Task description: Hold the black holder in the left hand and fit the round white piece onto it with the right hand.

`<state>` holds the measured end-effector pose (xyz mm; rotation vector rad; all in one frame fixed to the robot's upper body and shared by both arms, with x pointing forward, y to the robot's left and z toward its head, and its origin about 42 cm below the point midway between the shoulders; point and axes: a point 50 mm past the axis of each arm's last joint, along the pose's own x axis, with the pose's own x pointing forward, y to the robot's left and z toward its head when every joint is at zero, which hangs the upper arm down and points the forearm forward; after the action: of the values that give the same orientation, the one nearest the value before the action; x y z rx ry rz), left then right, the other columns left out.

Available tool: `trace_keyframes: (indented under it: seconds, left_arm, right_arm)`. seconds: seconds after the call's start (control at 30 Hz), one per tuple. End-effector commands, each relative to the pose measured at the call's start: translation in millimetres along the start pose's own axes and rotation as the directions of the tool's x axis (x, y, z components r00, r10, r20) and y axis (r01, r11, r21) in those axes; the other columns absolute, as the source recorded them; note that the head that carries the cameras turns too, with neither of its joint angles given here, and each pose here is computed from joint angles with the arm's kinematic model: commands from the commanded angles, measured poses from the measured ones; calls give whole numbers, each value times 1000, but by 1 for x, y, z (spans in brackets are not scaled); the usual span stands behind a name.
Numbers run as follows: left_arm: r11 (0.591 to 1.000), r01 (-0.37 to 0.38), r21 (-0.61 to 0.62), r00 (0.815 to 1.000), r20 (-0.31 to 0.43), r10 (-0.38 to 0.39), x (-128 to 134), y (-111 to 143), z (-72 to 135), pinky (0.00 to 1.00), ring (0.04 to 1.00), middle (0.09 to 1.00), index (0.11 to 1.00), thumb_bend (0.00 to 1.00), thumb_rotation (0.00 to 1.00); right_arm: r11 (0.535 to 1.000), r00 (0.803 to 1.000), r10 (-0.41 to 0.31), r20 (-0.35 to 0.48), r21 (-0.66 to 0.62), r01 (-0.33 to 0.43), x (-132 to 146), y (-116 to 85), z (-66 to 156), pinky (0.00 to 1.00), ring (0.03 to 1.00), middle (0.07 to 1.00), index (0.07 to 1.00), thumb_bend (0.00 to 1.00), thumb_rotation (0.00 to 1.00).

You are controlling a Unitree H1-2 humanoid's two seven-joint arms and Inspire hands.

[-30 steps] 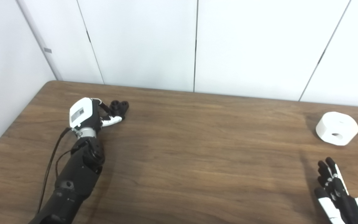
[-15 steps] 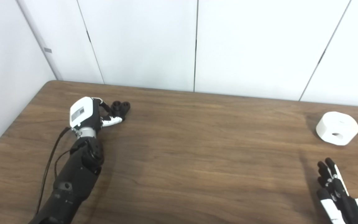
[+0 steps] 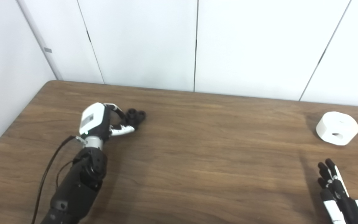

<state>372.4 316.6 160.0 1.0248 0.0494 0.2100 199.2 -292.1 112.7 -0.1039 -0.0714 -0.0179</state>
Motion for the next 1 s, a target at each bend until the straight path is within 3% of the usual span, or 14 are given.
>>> trace_keyframes:
  seconds: [0.0,0.3,0.53,0.77,0.97]
  left_arm:
    - [999,-28,-16,997,74,29,1,12,17,715,824,745,485,519,48]
    - [998,33,-56,983,184,-22,-22,2,38,715,802,742,484,520,47]
    - [995,96,-23,966,242,-87,-40,-7,43,708,800,743,485,518,51]
    - [979,200,23,917,348,-196,-64,-15,57,729,806,749,485,517,51]
    - [960,277,40,862,431,-266,-93,-30,67,664,790,763,486,516,49]
  right_arm:
    - [1000,1000,-5,-30,27,6,-7,6,-7,1000,991,963,987,654,831]
    - [1000,999,-10,-35,14,11,-6,11,-3,1000,990,973,975,657,925]
    - [1000,999,-12,-35,3,12,-6,14,3,1000,1000,977,981,656,935]
    - [1000,999,-21,-44,0,21,-6,22,12,1000,1000,976,988,634,943]
    - [999,998,-39,-45,-5,39,-6,32,18,1000,998,967,978,633,935]
